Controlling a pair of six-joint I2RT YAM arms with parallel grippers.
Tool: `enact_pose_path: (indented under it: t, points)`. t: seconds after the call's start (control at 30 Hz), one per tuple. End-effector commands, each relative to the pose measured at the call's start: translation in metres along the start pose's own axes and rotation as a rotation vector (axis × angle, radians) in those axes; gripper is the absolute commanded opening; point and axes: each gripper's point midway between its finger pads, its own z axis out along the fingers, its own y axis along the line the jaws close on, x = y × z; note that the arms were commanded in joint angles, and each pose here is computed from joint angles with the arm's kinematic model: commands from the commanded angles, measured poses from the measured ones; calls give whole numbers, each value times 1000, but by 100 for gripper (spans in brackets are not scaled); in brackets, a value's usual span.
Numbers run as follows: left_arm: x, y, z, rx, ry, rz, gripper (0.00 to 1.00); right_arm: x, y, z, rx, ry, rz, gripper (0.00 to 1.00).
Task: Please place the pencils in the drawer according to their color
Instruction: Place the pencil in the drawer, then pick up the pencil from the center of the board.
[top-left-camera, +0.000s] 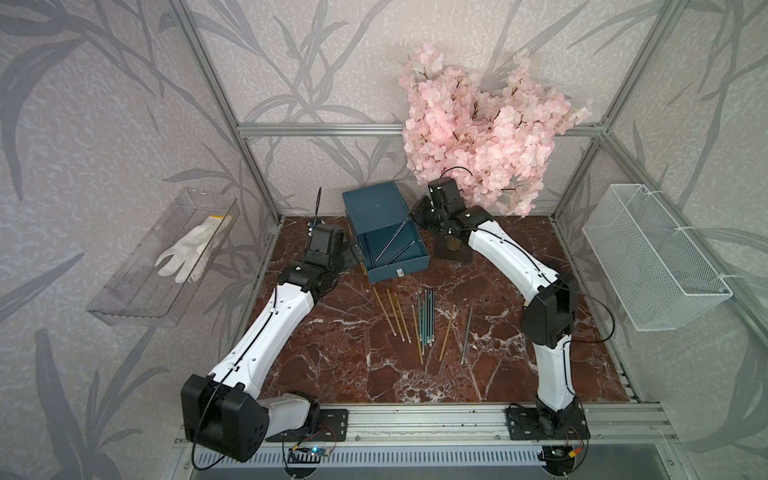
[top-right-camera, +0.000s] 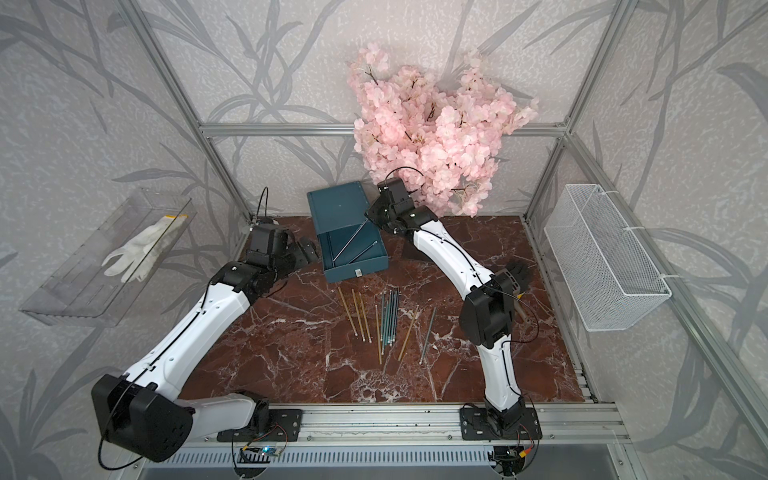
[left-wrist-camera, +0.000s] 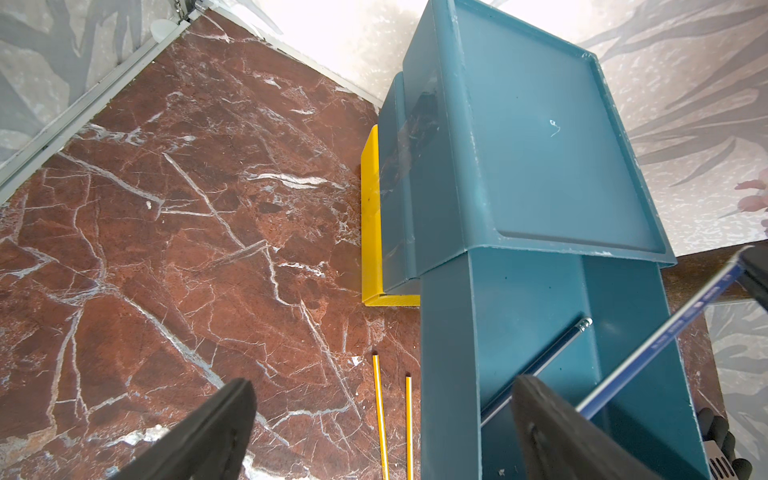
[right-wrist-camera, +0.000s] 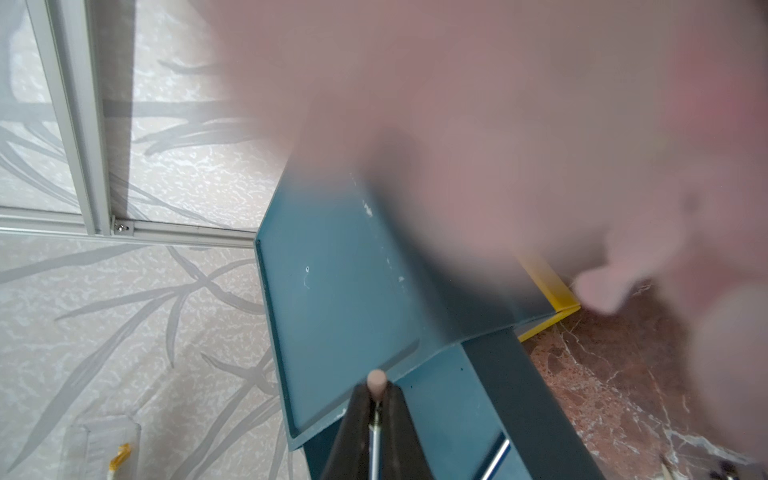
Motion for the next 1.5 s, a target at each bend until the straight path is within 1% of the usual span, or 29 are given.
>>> enact_pose_path:
  t: [0.0,0.2,0.33,0.37,0.4,0.5,0.63,0.77,0.87,1.03,1.2,1.33,1.47]
  points:
    - [-8,-2,-3,1,-11,-2,100,14,-3,5,36,21,-76,0]
    - [-8,-2,-4,5,-12,-8,100,35,-6,10,55,72,-122,1]
    - [-9,-3,-3,9,-14,-10,100,39,-7,8,64,83,-148,24]
    - [-8,-4,-3,10,-13,-11,100,38,-6,5,64,81,-153,32]
    - [-9,-4,-2,12,-12,-12,100,38,-6,5,65,83,-158,38]
    - [-9,-5,-3,14,-12,-13,100,37,-1,0,55,87,-176,48]
    - [-10,-4,-3,11,-15,-9,100,37,8,-11,29,99,-203,51]
    - [-11,-5,-4,11,-20,1,100,41,17,-32,3,125,-249,52]
    - [-13,-4,-6,7,-22,13,100,48,15,-51,-8,150,-287,52]
    - [-14,-1,-9,-5,-28,33,100,62,-15,-86,18,164,-324,54]
    - [-12,0,-11,-6,-23,42,100,73,-71,-119,113,137,-351,55]
    - [-10,0,-10,-2,-13,43,100,95,-127,-129,214,189,-361,55]
    - [-9,-2,-8,3,-7,41,100,123,-177,-129,303,281,-357,55]
